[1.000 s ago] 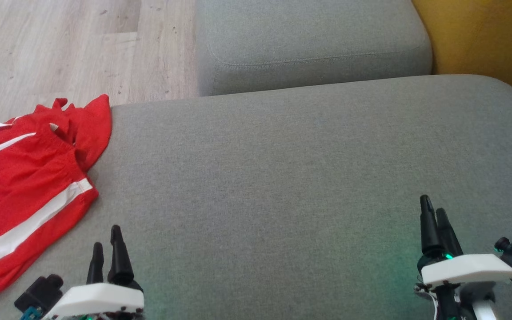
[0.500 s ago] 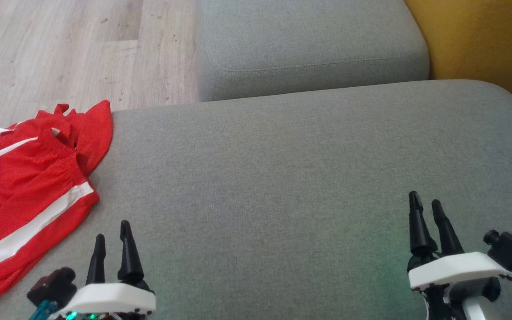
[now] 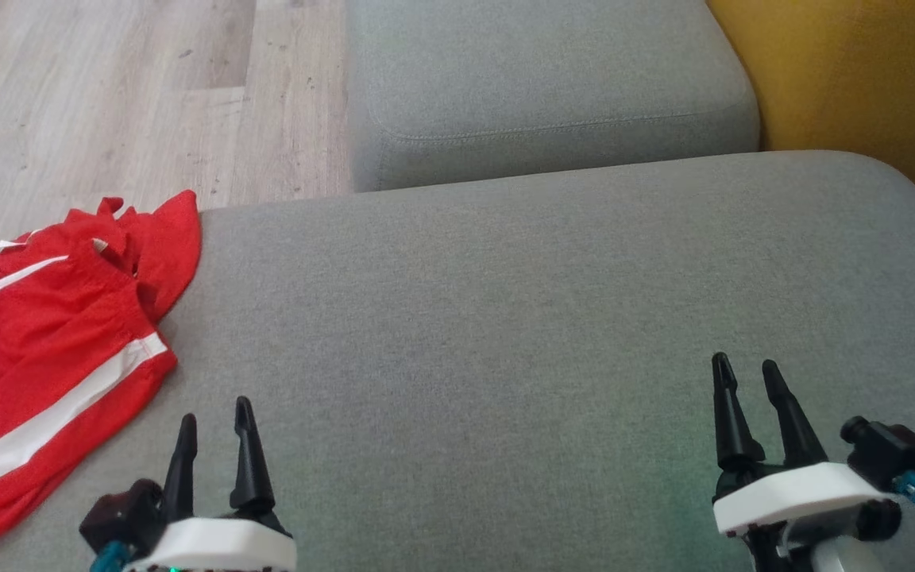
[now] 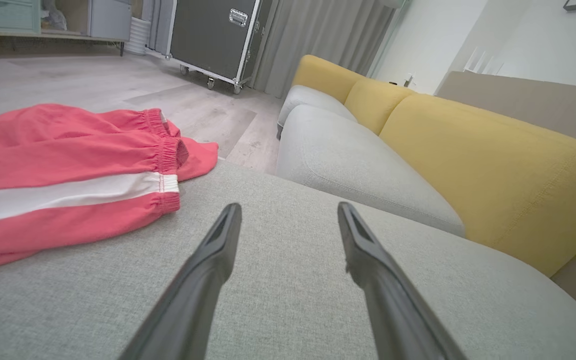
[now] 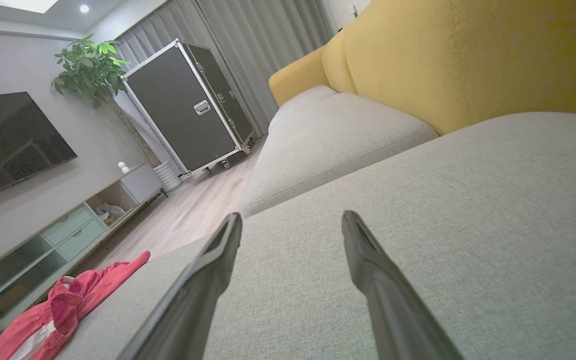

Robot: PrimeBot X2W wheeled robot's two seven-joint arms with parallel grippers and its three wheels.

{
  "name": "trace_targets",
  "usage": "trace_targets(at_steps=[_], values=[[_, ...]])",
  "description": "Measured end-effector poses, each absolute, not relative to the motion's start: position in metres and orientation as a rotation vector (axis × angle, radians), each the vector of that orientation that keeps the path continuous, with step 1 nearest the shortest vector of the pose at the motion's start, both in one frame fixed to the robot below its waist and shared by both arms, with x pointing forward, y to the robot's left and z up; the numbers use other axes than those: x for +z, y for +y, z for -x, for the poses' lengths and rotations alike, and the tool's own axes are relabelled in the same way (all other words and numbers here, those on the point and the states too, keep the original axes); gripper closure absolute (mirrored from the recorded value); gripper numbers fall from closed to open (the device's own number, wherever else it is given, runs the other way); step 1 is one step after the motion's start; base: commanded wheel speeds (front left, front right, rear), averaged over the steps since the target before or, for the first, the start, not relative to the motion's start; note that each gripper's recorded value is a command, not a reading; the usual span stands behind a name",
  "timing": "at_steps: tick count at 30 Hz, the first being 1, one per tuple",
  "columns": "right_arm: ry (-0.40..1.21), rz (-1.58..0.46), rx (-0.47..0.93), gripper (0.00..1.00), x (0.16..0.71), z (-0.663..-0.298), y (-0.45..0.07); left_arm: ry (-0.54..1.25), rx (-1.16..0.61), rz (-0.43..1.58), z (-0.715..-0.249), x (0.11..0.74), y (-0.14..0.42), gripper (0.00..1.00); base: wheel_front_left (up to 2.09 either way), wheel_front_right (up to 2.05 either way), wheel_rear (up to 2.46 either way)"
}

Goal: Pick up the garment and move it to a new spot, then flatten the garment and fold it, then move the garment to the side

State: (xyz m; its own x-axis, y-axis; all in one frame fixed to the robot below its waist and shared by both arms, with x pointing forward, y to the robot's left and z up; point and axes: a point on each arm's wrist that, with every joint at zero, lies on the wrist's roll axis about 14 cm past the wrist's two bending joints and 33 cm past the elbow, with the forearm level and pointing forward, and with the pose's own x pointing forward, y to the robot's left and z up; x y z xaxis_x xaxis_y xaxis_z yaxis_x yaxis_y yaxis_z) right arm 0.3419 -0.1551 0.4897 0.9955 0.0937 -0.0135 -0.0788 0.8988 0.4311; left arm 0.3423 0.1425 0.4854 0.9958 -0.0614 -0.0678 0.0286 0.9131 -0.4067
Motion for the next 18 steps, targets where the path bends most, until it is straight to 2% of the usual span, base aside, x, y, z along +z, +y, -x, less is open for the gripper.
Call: trace_targets(at_steps=[18], values=[[-0.018, -0.264, 0.116, 0.0, 0.4972, -0.3352, -0.1526, 0.021, -0.073, 0.207, -0.332, 0.4898, 0.1405, 0.0, 0.0, 0.0, 0.0]])
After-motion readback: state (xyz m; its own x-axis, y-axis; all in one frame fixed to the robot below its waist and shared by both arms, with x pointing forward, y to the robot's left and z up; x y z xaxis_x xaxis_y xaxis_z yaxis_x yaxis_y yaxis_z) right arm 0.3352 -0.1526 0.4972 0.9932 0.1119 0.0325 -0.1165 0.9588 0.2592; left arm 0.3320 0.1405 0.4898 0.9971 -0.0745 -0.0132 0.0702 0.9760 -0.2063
